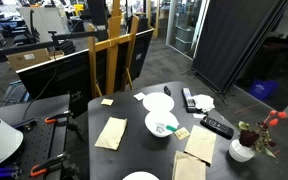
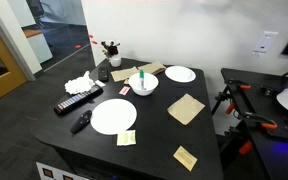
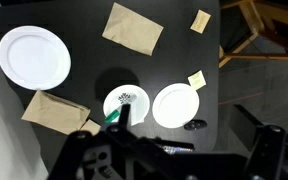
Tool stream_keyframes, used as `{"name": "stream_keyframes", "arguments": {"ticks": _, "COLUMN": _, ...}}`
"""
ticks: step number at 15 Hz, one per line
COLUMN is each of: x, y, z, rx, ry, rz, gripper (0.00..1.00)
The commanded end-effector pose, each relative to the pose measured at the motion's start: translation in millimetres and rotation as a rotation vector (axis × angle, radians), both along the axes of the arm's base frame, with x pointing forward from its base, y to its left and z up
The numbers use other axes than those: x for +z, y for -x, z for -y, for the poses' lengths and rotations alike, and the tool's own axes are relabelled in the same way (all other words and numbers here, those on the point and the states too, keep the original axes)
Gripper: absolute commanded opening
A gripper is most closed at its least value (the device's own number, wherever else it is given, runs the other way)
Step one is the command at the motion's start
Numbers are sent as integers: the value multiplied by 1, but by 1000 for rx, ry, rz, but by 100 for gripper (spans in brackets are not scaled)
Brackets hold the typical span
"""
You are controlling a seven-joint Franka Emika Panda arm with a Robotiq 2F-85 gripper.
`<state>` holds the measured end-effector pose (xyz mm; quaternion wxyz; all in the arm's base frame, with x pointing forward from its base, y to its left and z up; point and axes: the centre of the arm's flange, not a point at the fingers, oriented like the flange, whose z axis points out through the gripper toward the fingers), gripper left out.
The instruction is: Remove the green marker from the white bowl
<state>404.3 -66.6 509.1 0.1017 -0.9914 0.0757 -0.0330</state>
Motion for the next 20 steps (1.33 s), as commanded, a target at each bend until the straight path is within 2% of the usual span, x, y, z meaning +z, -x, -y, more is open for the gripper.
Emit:
{"name": "stream_keyframes", "arguments": {"ticks": 1, "x": 0, "y": 0, "z": 0, "rx": 0, "ry": 0, "rz": 0, "gripper": 100}}
{"name": "stream_keyframes", "arguments": {"ticks": 7, "x": -1, "y": -2, "z": -1, "rx": -6, "ry": 1, "rz": -4, "gripper": 100}}
{"name": "stream_keyframes", "arguments": {"ticks": 9, "x": -6, "y": -6, "z": -7, "rx": -48, "ry": 14, "rz": -13, "gripper": 100}}
{"name": "stream_keyframes", "arguments": {"ticks": 10, "x": -11, "y": -11, "z": -12, "rx": -86, "ry": 38, "rz": -30, "gripper": 100}}
{"name": "stream_keyframes", "arguments": {"ticks": 13, "x": -27, "y": -22, "z": -26, "rx": -156, "ry": 57, "rz": -67, "gripper": 100}}
{"name": "stream_keyframes", "arguments": {"ticks": 16, "x": -49, "y": -34, "z": -39, "rx": -278, "ry": 66, "rz": -97, "gripper": 100}}
{"name": "stream_keyframes", "arguments": {"ticks": 20, "x": -81, "y": -53, "z": -48, "rx": -473, "ry": 71, "rz": -81, "gripper": 100}}
